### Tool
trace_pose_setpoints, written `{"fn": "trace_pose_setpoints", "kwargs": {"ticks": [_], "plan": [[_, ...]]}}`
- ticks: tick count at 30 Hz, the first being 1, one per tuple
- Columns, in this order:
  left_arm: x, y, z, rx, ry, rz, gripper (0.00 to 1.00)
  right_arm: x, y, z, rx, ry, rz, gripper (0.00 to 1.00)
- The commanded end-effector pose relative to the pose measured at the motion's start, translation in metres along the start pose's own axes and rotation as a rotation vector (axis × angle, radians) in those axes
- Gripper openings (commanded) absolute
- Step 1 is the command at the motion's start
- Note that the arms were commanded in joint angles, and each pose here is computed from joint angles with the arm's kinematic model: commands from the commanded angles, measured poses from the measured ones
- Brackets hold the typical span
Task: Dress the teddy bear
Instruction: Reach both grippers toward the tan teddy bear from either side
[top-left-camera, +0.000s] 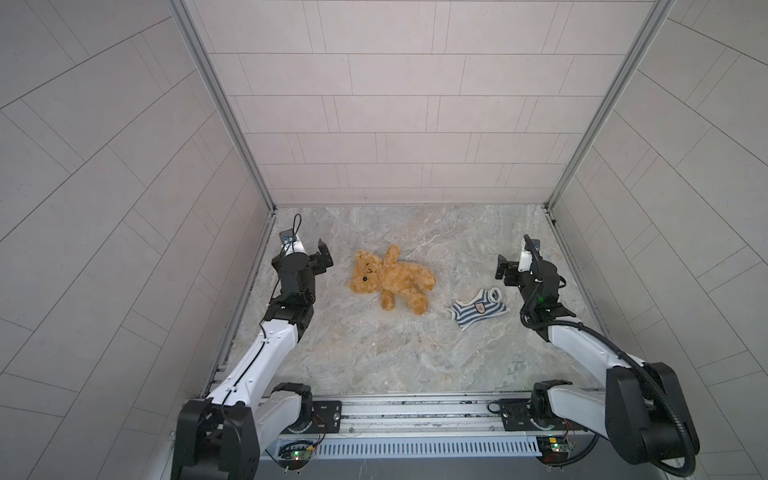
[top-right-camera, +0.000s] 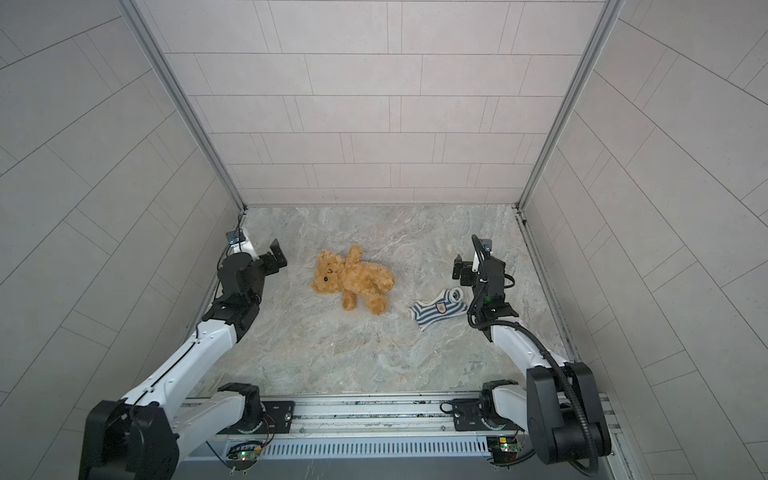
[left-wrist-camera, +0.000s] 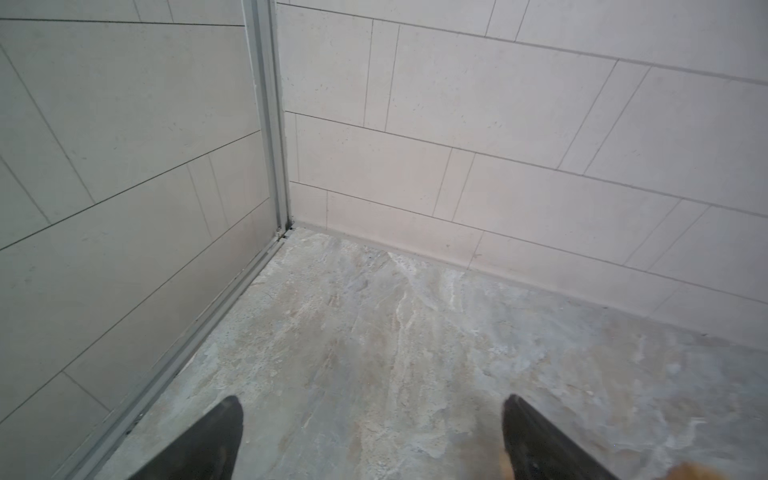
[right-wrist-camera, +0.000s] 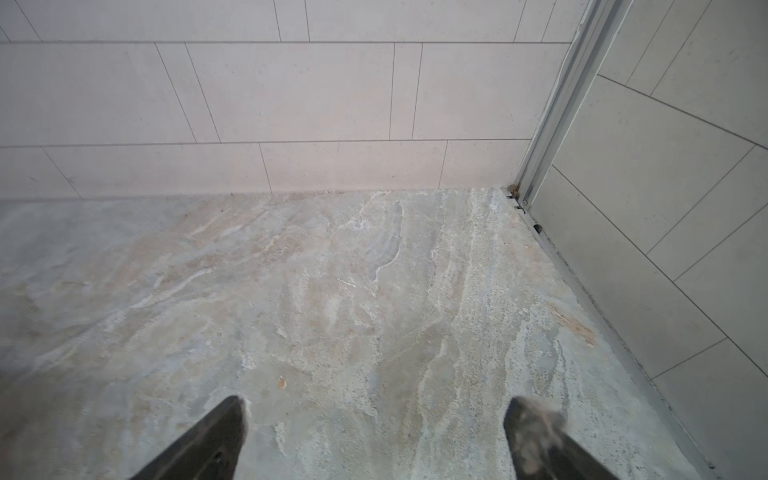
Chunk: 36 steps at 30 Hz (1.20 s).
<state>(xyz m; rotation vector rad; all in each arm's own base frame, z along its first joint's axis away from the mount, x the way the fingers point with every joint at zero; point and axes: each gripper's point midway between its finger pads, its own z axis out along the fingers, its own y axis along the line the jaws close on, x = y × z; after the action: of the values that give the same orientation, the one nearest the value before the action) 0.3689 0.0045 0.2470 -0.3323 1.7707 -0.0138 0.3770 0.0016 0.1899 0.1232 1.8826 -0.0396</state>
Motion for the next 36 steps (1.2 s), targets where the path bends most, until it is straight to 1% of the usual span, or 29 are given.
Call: {"fn": "trace_pose_setpoints", "kwargs": {"ticks": [1, 3, 6, 8, 10, 12, 14, 16, 20, 22, 26, 29, 31, 36], "plan": [[0.036, -0.024, -0.012, 0.118, 0.253, -0.165, 1.00, 0.012, 0.027, -0.018, -0.064, 0.193, 0.041, 1.00], [0.048, -0.045, -0.018, 0.193, 0.363, -0.207, 1.00, 0.008, 0.059, -0.028, -0.181, 0.245, 0.012, 1.00], [0.072, -0.074, -0.029, 0.265, 0.507, -0.220, 1.00, 0.005, 0.105, -0.046, -0.331, 0.319, -0.041, 1.00], [0.082, -0.094, -0.036, 0.349, 0.549, -0.257, 1.00, 0.005, 0.135, -0.058, -0.446, 0.350, -0.047, 1.00], [0.093, -0.111, -0.044, 0.411, 0.601, -0.271, 1.00, 0.007, 0.168, -0.072, -0.581, 0.387, -0.022, 0.99], [0.101, -0.125, -0.051, 0.459, 0.643, -0.265, 1.00, 0.011, 0.195, -0.083, -0.676, 0.417, -0.014, 0.99], [0.107, -0.136, -0.056, 0.504, 0.676, -0.268, 1.00, 0.017, 0.215, -0.089, -0.719, 0.445, -0.046, 1.00], [0.114, -0.141, -0.057, 0.526, 0.695, -0.281, 1.00, 0.026, 0.232, -0.089, -0.738, 0.472, -0.078, 1.00], [0.126, -0.142, -0.056, 0.536, 0.717, -0.303, 1.00, 0.038, 0.253, -0.075, -0.768, 0.500, -0.050, 1.00], [0.131, -0.142, -0.055, 0.543, 0.724, -0.311, 1.00, 0.047, 0.259, -0.068, -0.770, 0.524, -0.043, 1.00], [0.140, -0.143, -0.057, 0.552, 0.749, -0.316, 1.00, 0.061, 0.262, -0.051, -0.730, 0.556, -0.063, 0.97], [0.145, -0.143, -0.060, 0.561, 0.763, -0.321, 1.00, 0.063, 0.267, -0.042, -0.727, 0.558, -0.062, 0.90], [0.150, -0.140, -0.062, 0.561, 0.767, -0.320, 1.00, 0.064, 0.268, -0.035, -0.708, 0.555, -0.069, 0.77], [0.166, -0.143, -0.067, 0.572, 0.791, -0.354, 1.00, 0.076, 0.258, -0.028, -0.643, 0.572, -0.090, 0.53]]}}
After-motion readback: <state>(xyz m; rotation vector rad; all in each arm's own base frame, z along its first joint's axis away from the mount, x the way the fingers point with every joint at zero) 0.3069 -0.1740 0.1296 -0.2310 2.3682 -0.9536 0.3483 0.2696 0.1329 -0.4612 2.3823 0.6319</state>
